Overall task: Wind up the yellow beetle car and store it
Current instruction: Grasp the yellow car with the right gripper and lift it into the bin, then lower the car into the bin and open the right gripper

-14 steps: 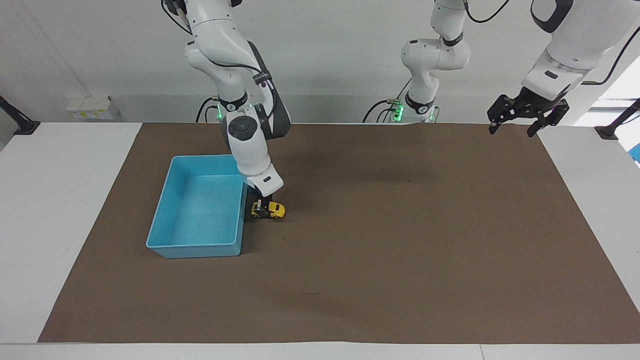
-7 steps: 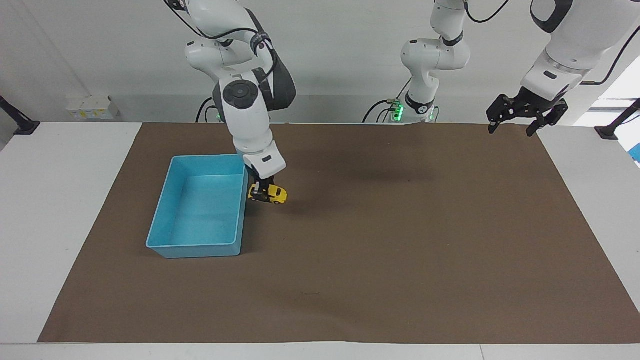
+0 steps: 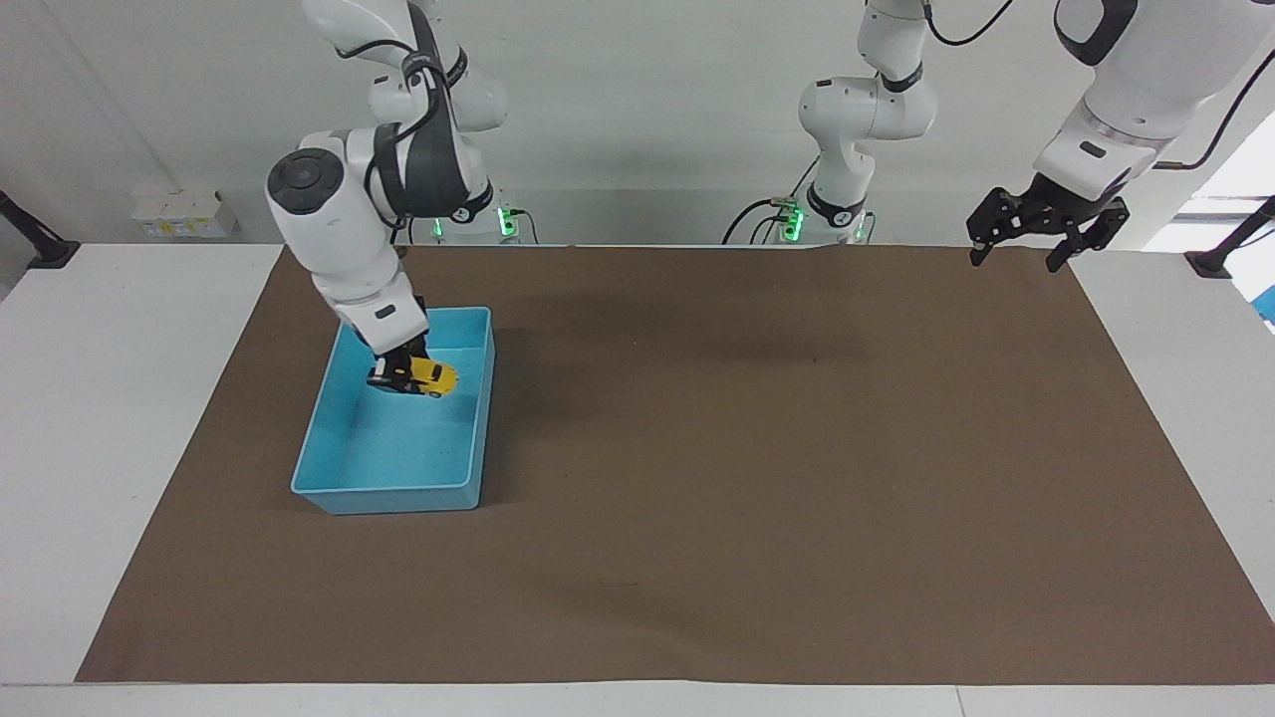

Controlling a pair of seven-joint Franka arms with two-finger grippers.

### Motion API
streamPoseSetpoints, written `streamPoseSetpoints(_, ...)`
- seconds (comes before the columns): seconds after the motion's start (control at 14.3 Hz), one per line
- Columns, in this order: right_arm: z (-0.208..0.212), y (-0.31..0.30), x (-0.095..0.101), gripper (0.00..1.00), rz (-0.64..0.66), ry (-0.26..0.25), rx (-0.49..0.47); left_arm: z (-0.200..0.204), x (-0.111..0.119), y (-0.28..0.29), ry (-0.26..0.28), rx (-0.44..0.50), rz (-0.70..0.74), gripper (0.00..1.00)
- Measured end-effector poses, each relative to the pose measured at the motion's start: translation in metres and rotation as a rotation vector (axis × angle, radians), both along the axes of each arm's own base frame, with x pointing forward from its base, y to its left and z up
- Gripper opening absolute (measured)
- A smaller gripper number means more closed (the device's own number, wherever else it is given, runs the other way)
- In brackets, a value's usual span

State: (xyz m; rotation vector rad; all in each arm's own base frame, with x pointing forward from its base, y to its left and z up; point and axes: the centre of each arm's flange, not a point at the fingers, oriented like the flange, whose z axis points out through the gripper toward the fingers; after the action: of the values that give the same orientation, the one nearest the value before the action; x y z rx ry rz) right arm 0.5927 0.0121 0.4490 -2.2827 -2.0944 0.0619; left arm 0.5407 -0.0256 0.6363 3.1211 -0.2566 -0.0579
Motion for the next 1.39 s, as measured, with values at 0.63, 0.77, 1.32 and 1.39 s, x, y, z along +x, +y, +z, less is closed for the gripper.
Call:
streamPoseSetpoints(0.63, -0.092, -0.001, -0.04, 0.45, 0.051, -0.033, -0.02, -0.001, 0.0, -0.003, 0.003, 0.0, -0.006, 1.0)
streamPoseSetpoints(0.77, -0.101, -0.003, -0.044, 0.45, 0.048, -0.042, -0.02, -0.001, 0.0, -0.003, 0.003, 0.0, -0.006, 1.0)
streamPoseSetpoints(1.32, -0.132, -0.003, -0.042, 0.81, 0.05, -0.054, -0.016, -0.001, -0.001, -0.004, 0.005, 0.0, -0.007, 1.0)
streamPoseSetpoints(1.39, -0.129, -0.002, -0.041, 0.94, 0.051, -0.056, -0.016, -0.001, -0.001, -0.004, 0.005, 0.0, -0.007, 1.0)
